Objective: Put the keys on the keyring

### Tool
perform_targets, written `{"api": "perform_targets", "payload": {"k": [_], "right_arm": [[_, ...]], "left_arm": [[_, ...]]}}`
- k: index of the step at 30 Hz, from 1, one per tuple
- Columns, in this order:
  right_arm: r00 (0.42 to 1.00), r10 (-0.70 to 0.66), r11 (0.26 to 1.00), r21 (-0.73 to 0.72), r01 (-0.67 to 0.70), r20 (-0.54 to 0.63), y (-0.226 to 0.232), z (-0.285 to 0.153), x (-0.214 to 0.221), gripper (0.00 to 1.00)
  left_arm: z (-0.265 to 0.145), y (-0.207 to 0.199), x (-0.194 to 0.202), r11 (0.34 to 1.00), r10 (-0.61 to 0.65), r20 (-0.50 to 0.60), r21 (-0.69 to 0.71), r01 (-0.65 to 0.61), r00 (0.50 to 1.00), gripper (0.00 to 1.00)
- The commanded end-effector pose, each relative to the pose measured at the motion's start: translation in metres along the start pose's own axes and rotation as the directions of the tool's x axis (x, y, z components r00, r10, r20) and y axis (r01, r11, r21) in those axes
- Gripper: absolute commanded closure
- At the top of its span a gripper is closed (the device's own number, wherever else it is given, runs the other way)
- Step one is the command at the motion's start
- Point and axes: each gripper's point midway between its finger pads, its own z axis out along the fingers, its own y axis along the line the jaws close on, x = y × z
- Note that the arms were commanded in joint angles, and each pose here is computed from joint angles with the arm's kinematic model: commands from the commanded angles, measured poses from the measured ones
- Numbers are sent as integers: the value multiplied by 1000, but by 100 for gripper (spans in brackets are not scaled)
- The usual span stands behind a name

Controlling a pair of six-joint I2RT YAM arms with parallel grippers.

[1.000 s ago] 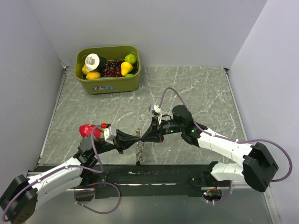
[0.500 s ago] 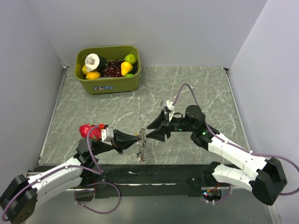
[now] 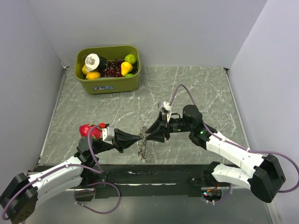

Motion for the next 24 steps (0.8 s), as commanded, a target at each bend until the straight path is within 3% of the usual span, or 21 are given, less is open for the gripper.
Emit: {"api": "perform_targets", "payload": {"k": [1, 6, 9, 11, 14, 24], "right_arm": [[1000, -5, 1000, -28, 5, -4, 7, 6, -2, 53], [999, 4, 1000, -11, -4, -44, 5, 13, 7, 60], [999, 14, 1000, -27, -16, -46, 7, 15, 11, 74], [998, 21, 1000, -17, -22, -55, 4, 17, 14, 90], [997, 28, 999, -14, -29, -68, 2, 17, 20, 100], [994, 10, 999, -34, -14, -105, 12, 29, 29, 100]], "left_arm": [[12, -3, -38, 996, 83, 104, 26, -86, 991, 99], [12, -2, -38, 996, 80, 110, 21, -83, 991, 99], [12, -3, -39, 996, 82, 110, 23, -85, 991, 99], [12, -3, -41, 996, 85, 115, 22, -88, 990, 99], [10, -4, -45, 995, 91, 132, 17, -94, 987, 99], [11, -6, -46, 997, 61, 159, 28, -66, 985, 99]]}}
